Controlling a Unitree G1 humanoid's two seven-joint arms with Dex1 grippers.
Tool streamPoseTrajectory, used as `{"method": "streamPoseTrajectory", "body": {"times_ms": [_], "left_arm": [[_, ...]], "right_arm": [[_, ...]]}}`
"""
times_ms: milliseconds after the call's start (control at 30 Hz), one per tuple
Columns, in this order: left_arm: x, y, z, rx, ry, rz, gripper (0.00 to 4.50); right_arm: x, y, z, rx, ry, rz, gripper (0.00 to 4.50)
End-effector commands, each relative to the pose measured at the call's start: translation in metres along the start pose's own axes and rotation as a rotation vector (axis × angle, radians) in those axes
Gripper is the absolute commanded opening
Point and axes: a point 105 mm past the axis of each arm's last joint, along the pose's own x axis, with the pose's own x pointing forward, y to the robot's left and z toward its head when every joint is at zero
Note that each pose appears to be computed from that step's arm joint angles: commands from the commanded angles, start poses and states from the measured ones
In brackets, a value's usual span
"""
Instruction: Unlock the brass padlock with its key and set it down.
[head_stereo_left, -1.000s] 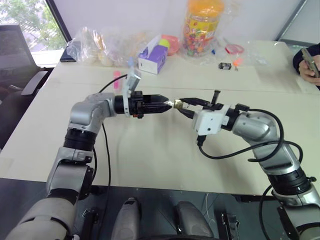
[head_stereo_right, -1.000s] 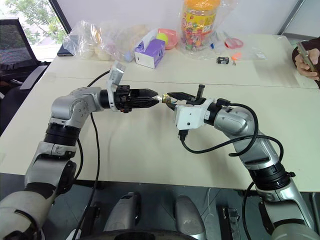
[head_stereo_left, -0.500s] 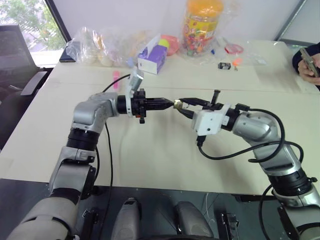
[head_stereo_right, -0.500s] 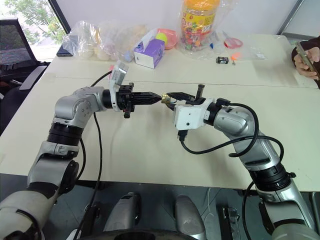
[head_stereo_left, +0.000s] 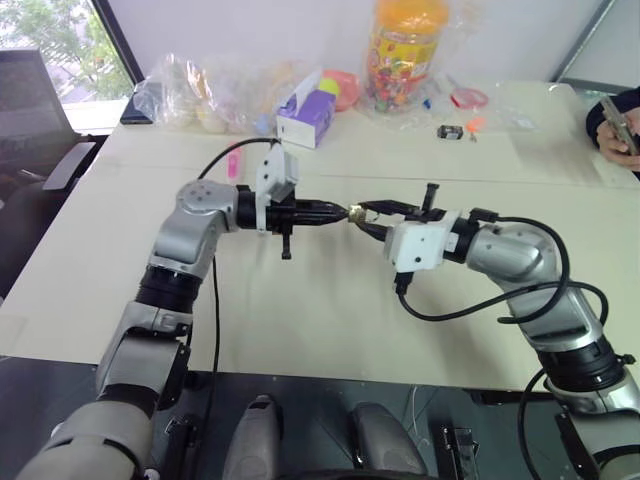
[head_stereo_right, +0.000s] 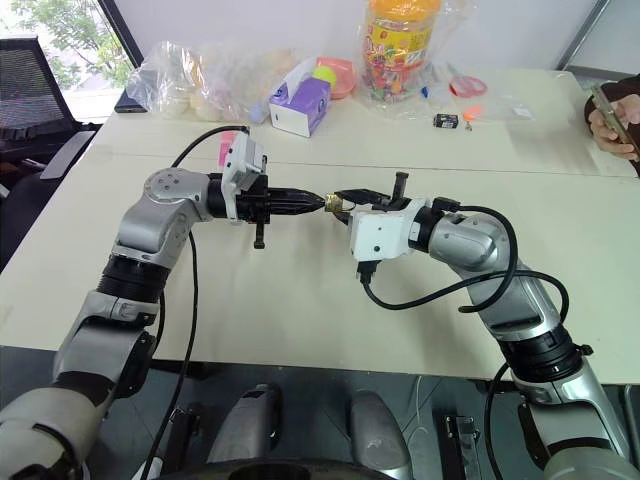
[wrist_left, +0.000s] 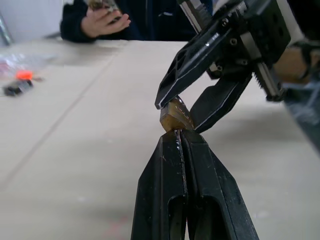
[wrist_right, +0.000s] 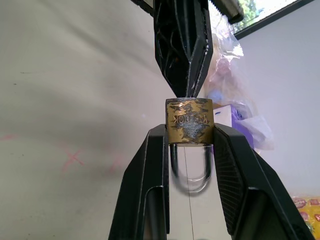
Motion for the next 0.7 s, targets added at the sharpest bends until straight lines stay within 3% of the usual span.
{"method": "streamPoseTrajectory", "body": {"times_ms": [33, 167, 300, 533, 600, 700], "left_arm": [[0.007, -0.006, 0.007, 0.186, -0.015, -0.01, 0.04], [0.007, -0.009, 0.007, 0.281, -0.014, -0.013, 0.04], [0.006, -0.003, 0.004, 0.147, -0.026, 0.012, 0.04], [-0.007, 0.009, 0.026, -0.581, -0.211, 0.006, 0.04], [-0.012, 0.006, 0.031, -0.7, -0.243, -0.037, 0.04], [-0.016, 0.0, 0.034, -0.784, -0.264, -0.077, 0.91]], "right_arm": [[-0.005, -0.018, 0.017, -0.046, -0.063, -0.056, 0.66], [-0.005, -0.018, 0.016, -0.046, -0.062, -0.052, 0.66], [-0.005, -0.018, 0.016, -0.045, -0.063, -0.048, 0.66], [-0.004, -0.018, 0.017, -0.046, -0.067, -0.043, 0.66], [-0.004, -0.017, 0.018, -0.046, -0.069, -0.042, 0.66], [-0.004, -0.017, 0.018, -0.045, -0.072, -0.041, 0.66]]}}
